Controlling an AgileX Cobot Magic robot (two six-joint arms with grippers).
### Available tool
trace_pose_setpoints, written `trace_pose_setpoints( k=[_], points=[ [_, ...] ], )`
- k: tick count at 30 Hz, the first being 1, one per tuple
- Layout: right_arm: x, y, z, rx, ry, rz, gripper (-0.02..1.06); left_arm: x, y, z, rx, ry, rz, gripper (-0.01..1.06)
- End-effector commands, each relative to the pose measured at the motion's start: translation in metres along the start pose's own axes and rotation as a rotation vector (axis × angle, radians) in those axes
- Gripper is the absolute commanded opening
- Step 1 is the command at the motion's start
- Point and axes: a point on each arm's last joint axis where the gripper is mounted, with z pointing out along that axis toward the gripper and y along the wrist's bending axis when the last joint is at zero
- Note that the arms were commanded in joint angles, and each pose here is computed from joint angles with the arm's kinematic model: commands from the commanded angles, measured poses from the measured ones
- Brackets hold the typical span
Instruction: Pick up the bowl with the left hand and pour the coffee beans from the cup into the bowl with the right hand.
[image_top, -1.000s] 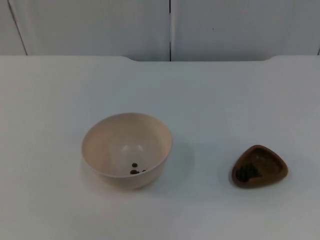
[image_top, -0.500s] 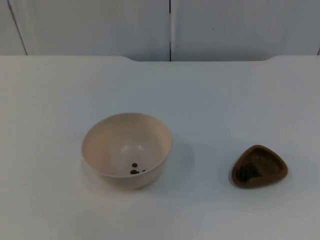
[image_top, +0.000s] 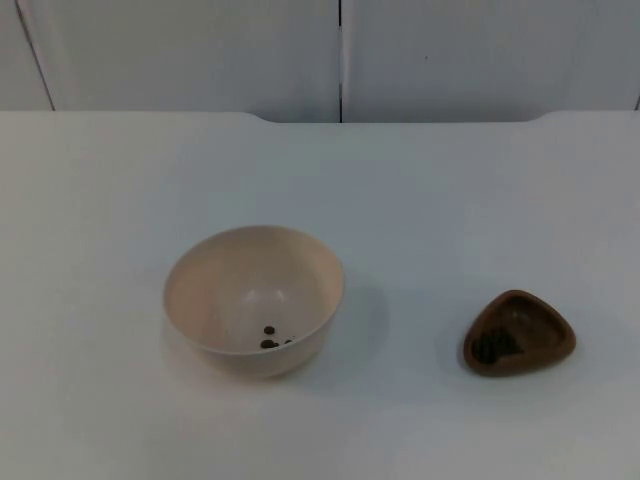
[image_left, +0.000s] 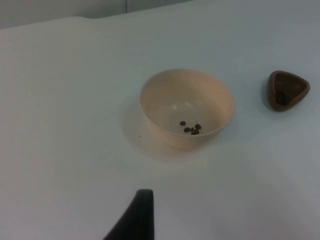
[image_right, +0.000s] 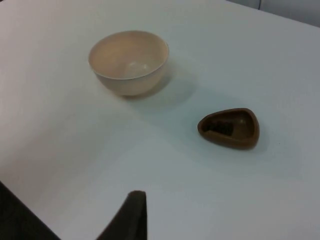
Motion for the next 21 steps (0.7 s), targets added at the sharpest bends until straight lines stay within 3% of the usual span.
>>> trace_pose_setpoints(
  k=[1,15,21],
  points=[
    [0.0007,0.0006,0.0014,-0.004,-0.008,0.001,1.05,0.001,-0.0008,0.0008,0.008,-0.003,-0.007,1.05],
    [0.0007,0.0004,0.0014,-0.002,-0.008,0.0,1.05,0.001,-0.0008,0.0008,0.008,-0.003,-0.007,1.05],
    [0.0008,0.0007,0.0013,0.059,-0.009,0.03,1.05,0.001,-0.0008,0.0008,0.008,-0.003,-0.007,1.05]
  ],
)
